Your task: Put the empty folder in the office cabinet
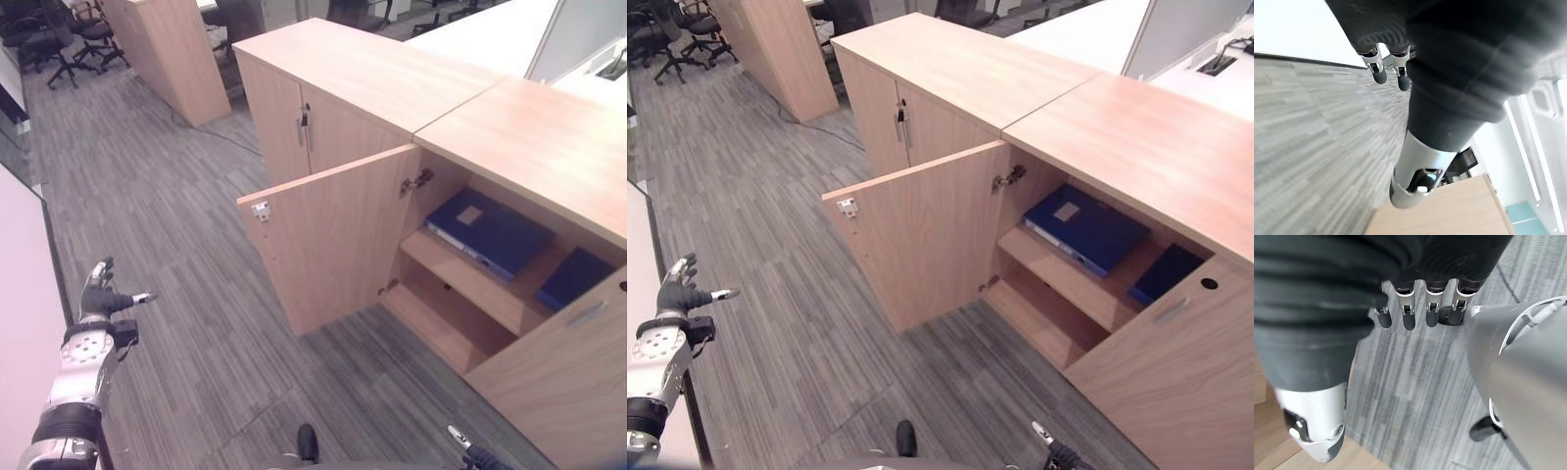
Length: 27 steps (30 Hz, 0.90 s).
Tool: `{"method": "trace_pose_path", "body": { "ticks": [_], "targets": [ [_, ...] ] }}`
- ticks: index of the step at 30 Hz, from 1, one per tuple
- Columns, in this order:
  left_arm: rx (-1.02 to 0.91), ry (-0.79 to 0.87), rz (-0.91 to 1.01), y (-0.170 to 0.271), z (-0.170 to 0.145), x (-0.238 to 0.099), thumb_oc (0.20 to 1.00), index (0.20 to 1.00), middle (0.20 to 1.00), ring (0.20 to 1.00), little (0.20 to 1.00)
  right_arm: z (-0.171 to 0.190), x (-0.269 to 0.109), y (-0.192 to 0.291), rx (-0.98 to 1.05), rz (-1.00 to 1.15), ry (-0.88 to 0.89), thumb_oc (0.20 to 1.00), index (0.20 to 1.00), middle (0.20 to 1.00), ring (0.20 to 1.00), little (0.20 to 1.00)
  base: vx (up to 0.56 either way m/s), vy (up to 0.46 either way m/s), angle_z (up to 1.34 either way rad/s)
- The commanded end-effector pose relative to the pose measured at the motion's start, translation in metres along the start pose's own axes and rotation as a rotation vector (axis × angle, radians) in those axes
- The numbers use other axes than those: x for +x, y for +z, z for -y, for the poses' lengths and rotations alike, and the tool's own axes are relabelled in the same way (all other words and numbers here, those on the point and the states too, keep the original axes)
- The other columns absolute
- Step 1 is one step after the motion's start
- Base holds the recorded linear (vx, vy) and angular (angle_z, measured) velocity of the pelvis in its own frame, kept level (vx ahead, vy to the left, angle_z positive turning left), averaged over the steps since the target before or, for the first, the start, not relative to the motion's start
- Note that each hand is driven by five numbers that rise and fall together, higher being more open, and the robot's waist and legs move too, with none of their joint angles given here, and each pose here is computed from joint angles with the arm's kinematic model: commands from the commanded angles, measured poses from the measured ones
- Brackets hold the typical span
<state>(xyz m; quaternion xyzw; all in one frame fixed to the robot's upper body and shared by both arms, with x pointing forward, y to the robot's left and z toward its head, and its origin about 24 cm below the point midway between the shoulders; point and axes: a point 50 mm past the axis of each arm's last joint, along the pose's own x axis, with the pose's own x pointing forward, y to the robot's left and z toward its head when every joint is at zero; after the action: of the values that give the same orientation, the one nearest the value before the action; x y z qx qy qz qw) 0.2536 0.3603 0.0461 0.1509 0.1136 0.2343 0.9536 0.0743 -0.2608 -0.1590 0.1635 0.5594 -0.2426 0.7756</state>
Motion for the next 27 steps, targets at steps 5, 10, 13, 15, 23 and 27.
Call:
{"method": "trace_pose_path", "body": {
  "ticks": [5,10,13,15,23,27],
  "targets": [
    [-0.084,0.018,0.079,0.022,0.006,0.011,1.000,1.000,1.000,1.000,1.000,0.003,0.000,0.013,0.028,0.028,-0.028,1.000,1.000,1.000,1.000,1.000,0.07,-0.091,-0.05],
    [-0.122,0.021,0.047,0.011,0.007,0.006,1.000,1.000,1.000,1.000,1.000,0.003,0.000,0.009,0.035,0.019,-0.039,1.000,1.000,1.000,1.000,1.000,-0.01,-0.188,-0.23],
    [-0.141,0.007,0.048,0.010,0.013,0.005,1.000,1.000,1.000,1.000,1.000,0.007,0.000,0.010,0.021,0.015,-0.050,1.000,1.000,1.000,1.000,1.000,-0.01,-0.044,-0.03],
    [-0.149,0.010,0.047,0.009,0.013,0.003,1.000,1.000,1.000,1.000,1.000,0.008,0.000,0.011,0.007,0.019,-0.051,1.000,1.000,1.000,1.000,1.000,0.04,0.029,0.02],
    [-0.173,0.030,0.030,0.011,0.015,0.011,1.000,1.000,1.000,1.000,1.000,0.025,-0.003,0.009,-0.033,0.020,-0.094,1.000,1.000,1.000,1.000,1.000,0.12,0.151,-0.10],
    [-0.198,0.000,0.021,0.011,0.028,0.013,1.000,1.000,1.000,1.000,1.000,0.036,-0.005,0.009,-0.018,0.015,-0.120,1.000,1.000,1.000,1.000,1.000,0.14,0.320,0.03]
  ]
}}
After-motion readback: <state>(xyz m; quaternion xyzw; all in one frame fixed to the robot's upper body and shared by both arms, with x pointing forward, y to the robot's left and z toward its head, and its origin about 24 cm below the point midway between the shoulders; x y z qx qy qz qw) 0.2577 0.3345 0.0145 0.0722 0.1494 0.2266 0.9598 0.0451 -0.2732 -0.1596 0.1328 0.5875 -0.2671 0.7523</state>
